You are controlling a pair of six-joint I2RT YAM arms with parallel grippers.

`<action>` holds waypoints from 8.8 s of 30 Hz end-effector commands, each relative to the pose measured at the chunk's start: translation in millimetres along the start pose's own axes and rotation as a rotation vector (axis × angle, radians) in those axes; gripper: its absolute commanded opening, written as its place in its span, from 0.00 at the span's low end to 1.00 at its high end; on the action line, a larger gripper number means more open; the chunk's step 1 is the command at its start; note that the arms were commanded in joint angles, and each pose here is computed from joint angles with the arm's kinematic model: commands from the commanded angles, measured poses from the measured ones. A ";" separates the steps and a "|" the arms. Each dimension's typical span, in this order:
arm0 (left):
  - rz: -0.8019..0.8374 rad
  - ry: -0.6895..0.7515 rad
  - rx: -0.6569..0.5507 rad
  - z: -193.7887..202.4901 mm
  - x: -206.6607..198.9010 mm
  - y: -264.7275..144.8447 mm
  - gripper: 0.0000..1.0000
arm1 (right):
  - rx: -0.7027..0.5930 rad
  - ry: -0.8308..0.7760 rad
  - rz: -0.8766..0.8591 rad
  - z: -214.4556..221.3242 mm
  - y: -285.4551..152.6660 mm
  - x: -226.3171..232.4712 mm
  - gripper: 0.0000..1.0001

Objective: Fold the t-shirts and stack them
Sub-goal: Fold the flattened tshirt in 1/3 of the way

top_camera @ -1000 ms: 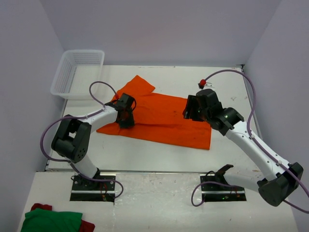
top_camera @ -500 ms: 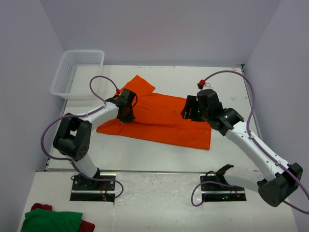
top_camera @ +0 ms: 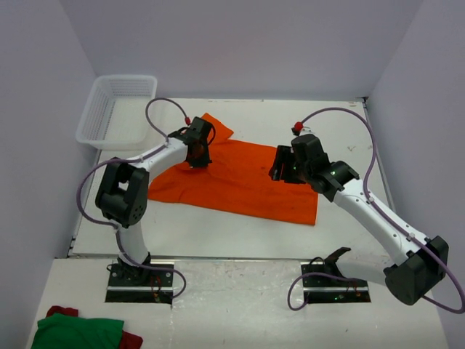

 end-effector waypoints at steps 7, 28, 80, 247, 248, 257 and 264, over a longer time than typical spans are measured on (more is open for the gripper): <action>0.036 0.275 -0.202 -36.1 -66.6 -2.9 0.37 | -0.001 -0.010 -0.034 -0.7 12.2 6.6 0.60; -0.325 -0.053 -0.198 6.8 104.1 -30.1 0.00 | 0.043 -0.039 -0.077 11.8 26.8 12.2 0.44; -0.895 -0.301 -0.138 57.4 234.9 -36.3 0.00 | 0.530 0.264 0.278 191.8 101.0 -21.3 0.00; 0.266 0.502 0.257 241.6 -79.5 -19.8 0.00 | 0.296 0.225 0.250 7.9 109.8 -150.1 0.36; 0.260 0.500 0.256 241.8 -75.6 -20.3 0.00 | 0.304 0.236 0.250 10.2 109.7 -149.3 0.36; 0.228 0.484 0.247 242.2 -49.8 -26.1 0.00 | 0.398 0.296 0.235 53.5 112.1 -142.5 0.23; 0.233 0.492 0.234 239.4 -48.7 -30.0 0.00 | 0.434 0.327 0.184 76.9 117.3 -133.7 0.22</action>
Point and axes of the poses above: each gripper's point midway between its finger pads, its own y axis out along the fingers, its own x axis along the line the jaws close on, z = x × y, the point moved 1 cm from there along -y, back along the fingers, and after that the axes turned 13 degrees about -y, right-handed, at the moved point
